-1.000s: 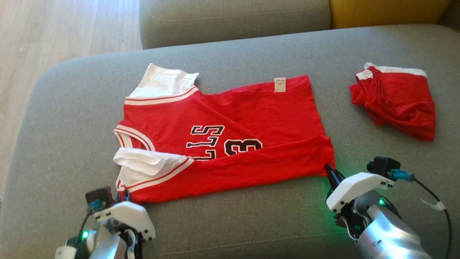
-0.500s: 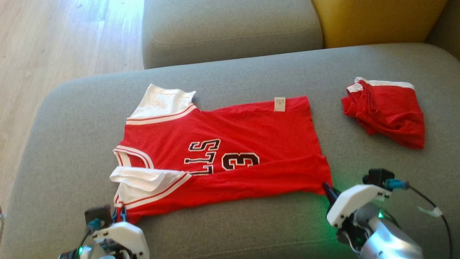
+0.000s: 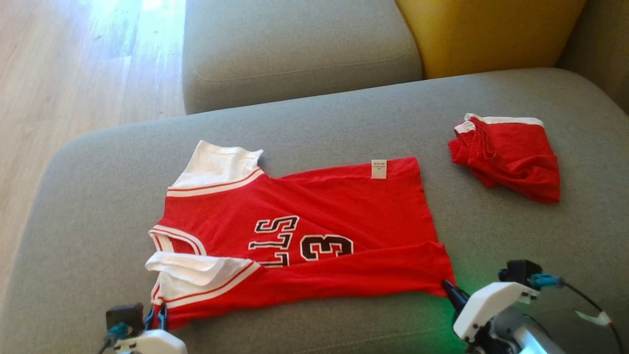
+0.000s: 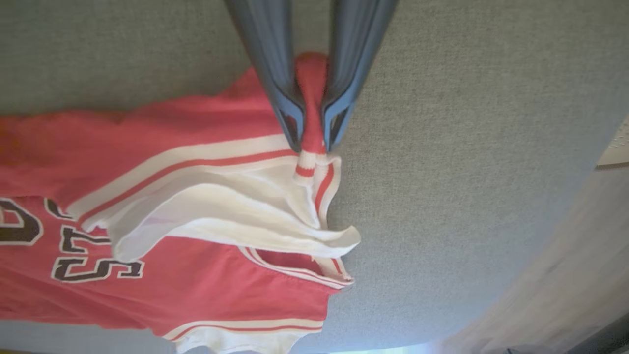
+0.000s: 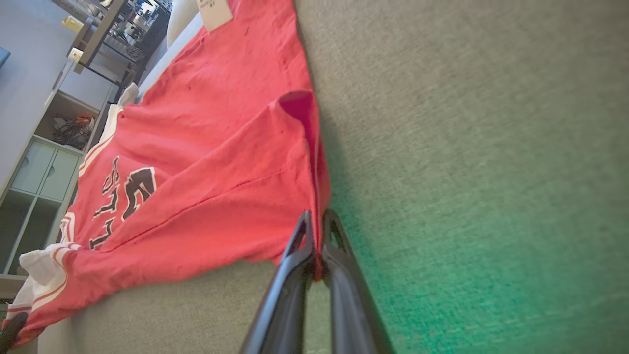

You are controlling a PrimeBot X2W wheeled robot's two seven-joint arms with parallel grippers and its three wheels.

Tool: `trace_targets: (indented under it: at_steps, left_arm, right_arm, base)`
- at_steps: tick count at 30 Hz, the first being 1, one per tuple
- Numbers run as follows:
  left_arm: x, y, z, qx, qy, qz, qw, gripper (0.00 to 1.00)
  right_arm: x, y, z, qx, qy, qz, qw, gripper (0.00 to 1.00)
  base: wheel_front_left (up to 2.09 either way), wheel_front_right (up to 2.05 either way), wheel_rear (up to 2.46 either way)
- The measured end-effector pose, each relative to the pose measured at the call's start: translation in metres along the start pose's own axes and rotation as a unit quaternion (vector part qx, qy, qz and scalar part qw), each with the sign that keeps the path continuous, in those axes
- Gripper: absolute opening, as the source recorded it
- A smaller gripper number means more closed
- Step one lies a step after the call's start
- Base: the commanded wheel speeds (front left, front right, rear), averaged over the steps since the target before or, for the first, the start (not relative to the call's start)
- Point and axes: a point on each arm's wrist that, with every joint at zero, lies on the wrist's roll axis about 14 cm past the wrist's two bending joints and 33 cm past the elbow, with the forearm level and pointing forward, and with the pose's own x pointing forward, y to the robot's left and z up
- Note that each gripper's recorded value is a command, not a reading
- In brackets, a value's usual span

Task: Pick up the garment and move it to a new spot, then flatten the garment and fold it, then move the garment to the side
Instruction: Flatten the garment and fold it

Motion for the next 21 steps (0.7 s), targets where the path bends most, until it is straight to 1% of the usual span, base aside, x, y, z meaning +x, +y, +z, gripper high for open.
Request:
trace_targets:
  at_steps: [7,13,17,18,19,21]
  left_arm:
    - [-0.01,-0.001,0.015,0.013,-0.003,-0.017,1.0,0.0]
    - [-0.028,-0.004,-0.006,0.023,0.043,-0.023,0.999,0.0]
    - [-0.035,-0.007,-0.012,0.022,0.059,-0.026,0.998,0.0]
    - [-0.035,-0.008,-0.013,0.021,0.061,-0.025,0.998,0.47]
    - [-0.036,-0.009,-0.013,0.021,0.062,-0.025,0.998,1.0]
    - [-0.036,-0.007,-0.01,0.02,0.059,-0.018,0.998,1.0]
  right_arm:
    - [-0.007,-0.012,0.012,-0.006,-0.011,-0.001,1.0,0.0]
    - [-0.014,-0.023,0.008,-0.013,-0.004,-0.009,1.0,0.0]
    - [-0.018,-0.027,0.007,-0.017,0.001,-0.013,1.0,0.0]
    - [-0.019,-0.028,0.009,-0.017,-0.005,-0.015,1.0,0.49]
    - [-0.02,-0.029,0.012,-0.018,-0.012,-0.016,1.0,1.0]
    - [-0.022,-0.029,0.017,-0.019,-0.017,-0.017,1.0,1.0]
  base:
    - [0.0,0.0,0.0]
    - [0.0,0.0,0.0]
    - [0.0,0.0,0.0]
    - [0.0,0.0,0.0]
    - [0.0,0.0,0.0]
    - [0.0,0.0,0.0]
